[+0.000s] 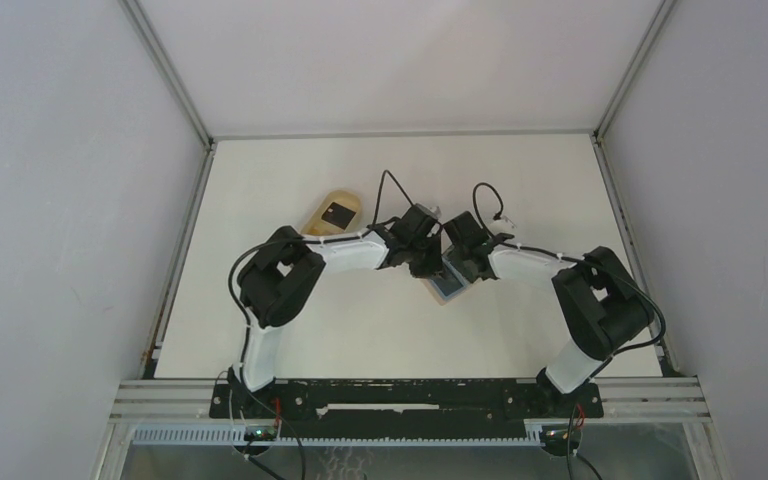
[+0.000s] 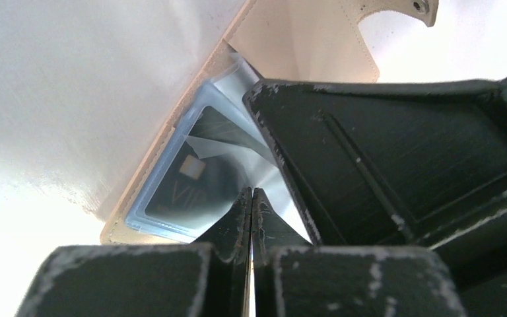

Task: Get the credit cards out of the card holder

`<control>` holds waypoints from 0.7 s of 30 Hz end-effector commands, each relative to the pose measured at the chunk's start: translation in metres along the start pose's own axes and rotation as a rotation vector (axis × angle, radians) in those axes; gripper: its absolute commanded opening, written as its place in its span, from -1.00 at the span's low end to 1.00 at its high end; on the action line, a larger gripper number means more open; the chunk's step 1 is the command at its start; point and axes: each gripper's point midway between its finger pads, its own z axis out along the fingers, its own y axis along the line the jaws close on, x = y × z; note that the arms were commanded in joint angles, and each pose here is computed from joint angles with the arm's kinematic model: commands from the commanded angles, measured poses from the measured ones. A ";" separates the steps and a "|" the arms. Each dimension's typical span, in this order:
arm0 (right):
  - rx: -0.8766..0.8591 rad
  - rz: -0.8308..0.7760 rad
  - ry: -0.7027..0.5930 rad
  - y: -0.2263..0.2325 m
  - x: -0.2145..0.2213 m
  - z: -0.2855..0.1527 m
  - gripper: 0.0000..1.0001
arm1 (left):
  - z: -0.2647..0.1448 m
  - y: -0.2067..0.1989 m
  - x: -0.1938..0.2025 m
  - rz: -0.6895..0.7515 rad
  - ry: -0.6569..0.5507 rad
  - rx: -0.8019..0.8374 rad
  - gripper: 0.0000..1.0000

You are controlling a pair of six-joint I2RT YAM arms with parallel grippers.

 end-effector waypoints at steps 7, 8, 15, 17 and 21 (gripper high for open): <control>0.208 0.228 -0.023 -0.067 0.030 0.008 0.14 | -0.005 0.064 0.034 -0.078 0.055 -0.131 -1.00; 0.183 0.249 -0.034 -0.065 0.028 0.007 0.13 | -0.007 0.068 0.032 -0.089 0.046 -0.132 -1.00; 0.132 0.319 -0.170 -0.065 0.007 0.008 0.23 | -0.014 0.094 0.032 -0.140 0.023 -0.142 -1.00; 0.134 0.330 -0.211 -0.066 0.000 0.008 0.29 | -0.013 0.098 0.036 -0.144 0.028 -0.147 -1.00; 0.066 0.354 -0.285 -0.052 -0.022 0.004 0.35 | -0.008 0.101 0.051 -0.170 0.058 -0.122 -1.00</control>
